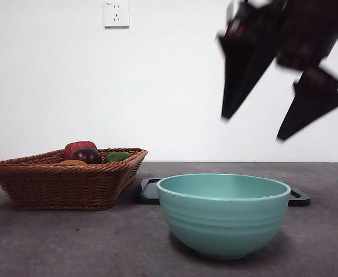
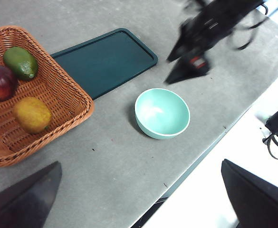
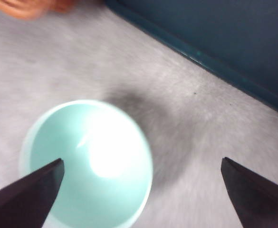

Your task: Pick up the wifruite, put it on the bowl, pick up the plate, put it on desk

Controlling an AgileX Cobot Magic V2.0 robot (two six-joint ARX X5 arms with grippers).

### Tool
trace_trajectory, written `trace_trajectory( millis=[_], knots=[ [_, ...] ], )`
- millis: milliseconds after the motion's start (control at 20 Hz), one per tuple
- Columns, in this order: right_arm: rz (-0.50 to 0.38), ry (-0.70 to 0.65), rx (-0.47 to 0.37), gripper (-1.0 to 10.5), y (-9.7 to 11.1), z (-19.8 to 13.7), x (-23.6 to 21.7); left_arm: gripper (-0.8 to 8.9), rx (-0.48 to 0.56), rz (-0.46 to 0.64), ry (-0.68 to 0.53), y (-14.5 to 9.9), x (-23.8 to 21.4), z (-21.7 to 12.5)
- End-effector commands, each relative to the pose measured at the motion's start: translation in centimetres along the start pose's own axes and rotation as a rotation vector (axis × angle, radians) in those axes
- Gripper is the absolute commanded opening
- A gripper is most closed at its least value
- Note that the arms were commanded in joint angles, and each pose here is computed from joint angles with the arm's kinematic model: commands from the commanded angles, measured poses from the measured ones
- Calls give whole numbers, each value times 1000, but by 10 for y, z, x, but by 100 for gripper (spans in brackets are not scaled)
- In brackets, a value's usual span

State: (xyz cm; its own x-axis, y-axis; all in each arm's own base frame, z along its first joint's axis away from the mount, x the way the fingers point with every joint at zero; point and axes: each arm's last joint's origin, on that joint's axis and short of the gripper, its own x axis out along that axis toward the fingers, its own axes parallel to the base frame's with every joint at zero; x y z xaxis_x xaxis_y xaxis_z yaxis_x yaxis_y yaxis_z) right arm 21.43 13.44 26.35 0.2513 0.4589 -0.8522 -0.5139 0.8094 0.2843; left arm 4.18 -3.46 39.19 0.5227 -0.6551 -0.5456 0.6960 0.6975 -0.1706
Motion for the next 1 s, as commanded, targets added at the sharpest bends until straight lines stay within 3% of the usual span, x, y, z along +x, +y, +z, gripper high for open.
trace_trajectory(
  millis=[50, 500, 750, 1000],
  knots=[
    [8, -62, -22, 600, 10, -7, -34, 570, 18, -11, -19, -1, -2, 3],
    [47, -423, -120, 600, 33, -86, -147, 570, 28, -10, -36, -1, -2, 5],
    [68, -624, -176, 600, 38, -130, -183, 563, 28, -10, -36, -1, -2, 5],
    [78, -724, -204, 597, 40, -154, -197, 562, 28, -10, -37, -1, -2, 5]
  ],
)
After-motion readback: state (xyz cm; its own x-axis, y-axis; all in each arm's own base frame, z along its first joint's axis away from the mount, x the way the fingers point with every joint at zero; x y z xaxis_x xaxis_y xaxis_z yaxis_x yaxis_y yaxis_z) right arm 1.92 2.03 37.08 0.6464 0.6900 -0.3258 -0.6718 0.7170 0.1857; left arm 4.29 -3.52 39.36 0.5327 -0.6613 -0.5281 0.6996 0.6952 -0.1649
